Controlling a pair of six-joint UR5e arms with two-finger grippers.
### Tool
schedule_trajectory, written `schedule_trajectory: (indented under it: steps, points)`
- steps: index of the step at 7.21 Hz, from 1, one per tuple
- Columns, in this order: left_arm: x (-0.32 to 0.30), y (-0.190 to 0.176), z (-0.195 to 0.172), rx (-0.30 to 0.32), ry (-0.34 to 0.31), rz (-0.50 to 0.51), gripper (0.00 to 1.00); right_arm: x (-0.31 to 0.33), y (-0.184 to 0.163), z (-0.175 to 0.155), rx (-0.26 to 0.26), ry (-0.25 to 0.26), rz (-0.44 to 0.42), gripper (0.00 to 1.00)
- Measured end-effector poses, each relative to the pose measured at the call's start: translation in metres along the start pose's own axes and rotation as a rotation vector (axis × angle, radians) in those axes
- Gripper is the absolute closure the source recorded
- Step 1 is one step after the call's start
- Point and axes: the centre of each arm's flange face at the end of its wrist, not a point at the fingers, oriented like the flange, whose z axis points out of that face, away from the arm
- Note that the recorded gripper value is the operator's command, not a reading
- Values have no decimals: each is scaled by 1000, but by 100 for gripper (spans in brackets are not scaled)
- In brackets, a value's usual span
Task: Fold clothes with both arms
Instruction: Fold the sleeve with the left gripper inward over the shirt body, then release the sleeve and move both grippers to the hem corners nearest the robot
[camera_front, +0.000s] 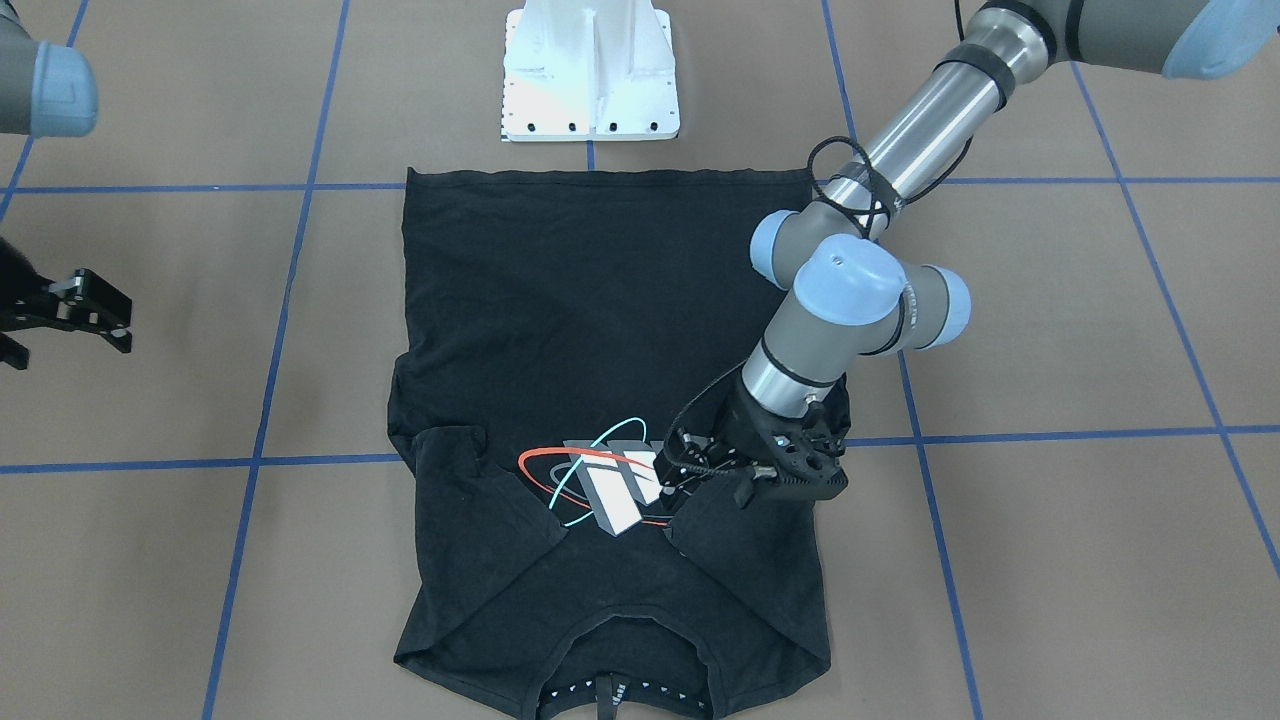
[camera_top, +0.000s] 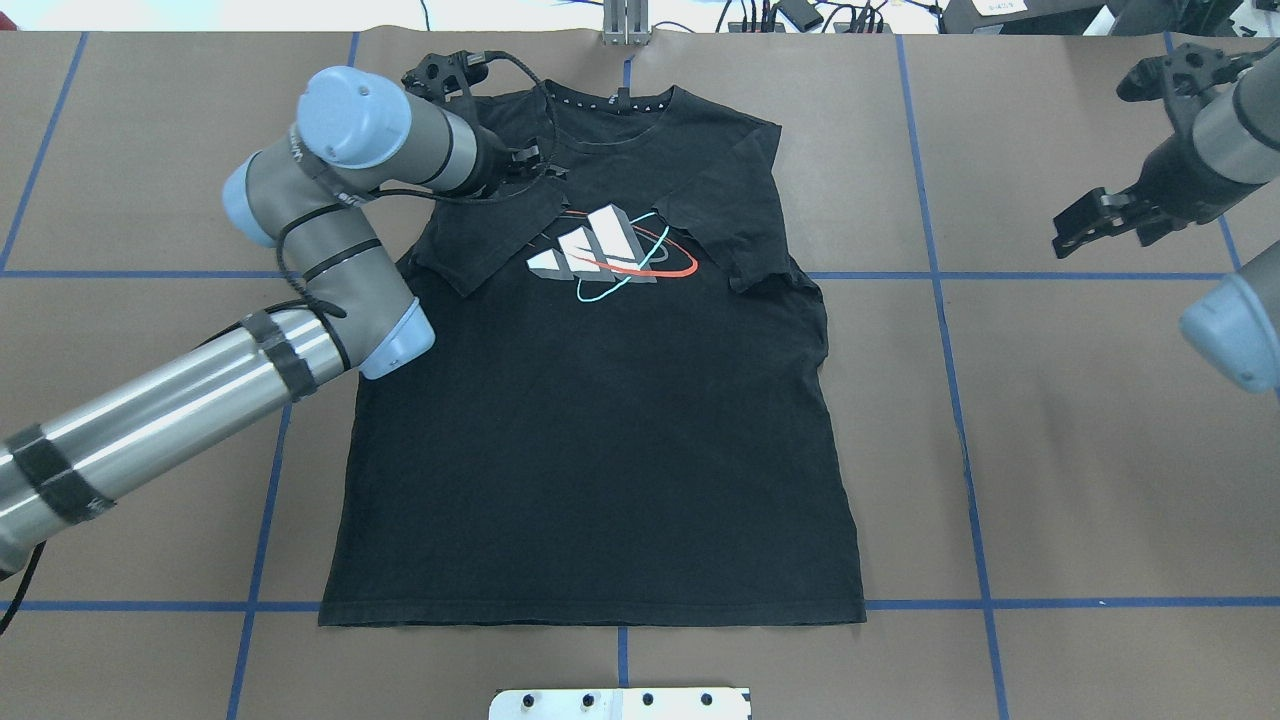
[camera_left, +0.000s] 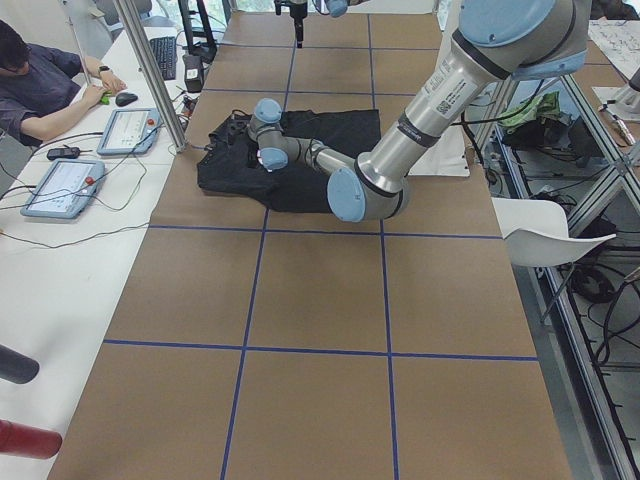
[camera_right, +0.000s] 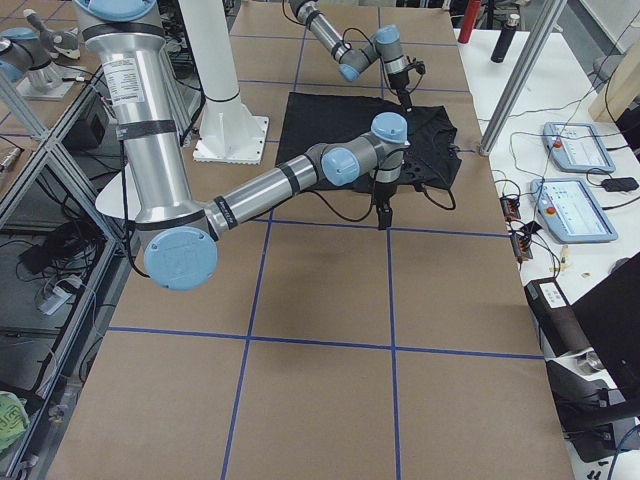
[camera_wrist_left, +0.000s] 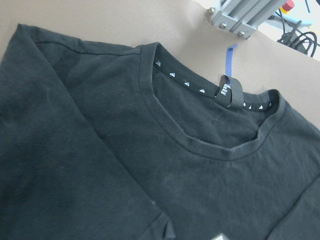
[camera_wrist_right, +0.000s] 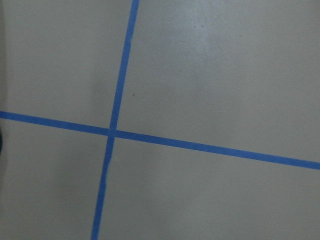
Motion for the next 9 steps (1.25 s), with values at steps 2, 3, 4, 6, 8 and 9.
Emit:
schedule_trajectory:
  steps: [2, 3, 4, 6, 8, 9]
  points:
    - [-19, 42, -38, -51, -9, 32, 0, -38, 28, 18, 30, -76, 85, 0]
    - [-32, 76, -63, -83, -7, 52, 0, -54, 54, 22, 30, -102, 107, 0]
    - [-46, 112, -86, -117, 1, 71, 0, -68, 84, 22, 22, -117, 119, 0]
    - [-80, 177, -130, -184, 9, 100, 0, -118, 148, 31, 21, -106, 151, 0]
    - [-109, 233, -157, -219, -18, 124, 0, -167, 210, 42, 27, -96, 176, 0]
    - [-124, 257, -163, -230, -43, 137, 0, -182, 241, 45, 31, -90, 184, 0]
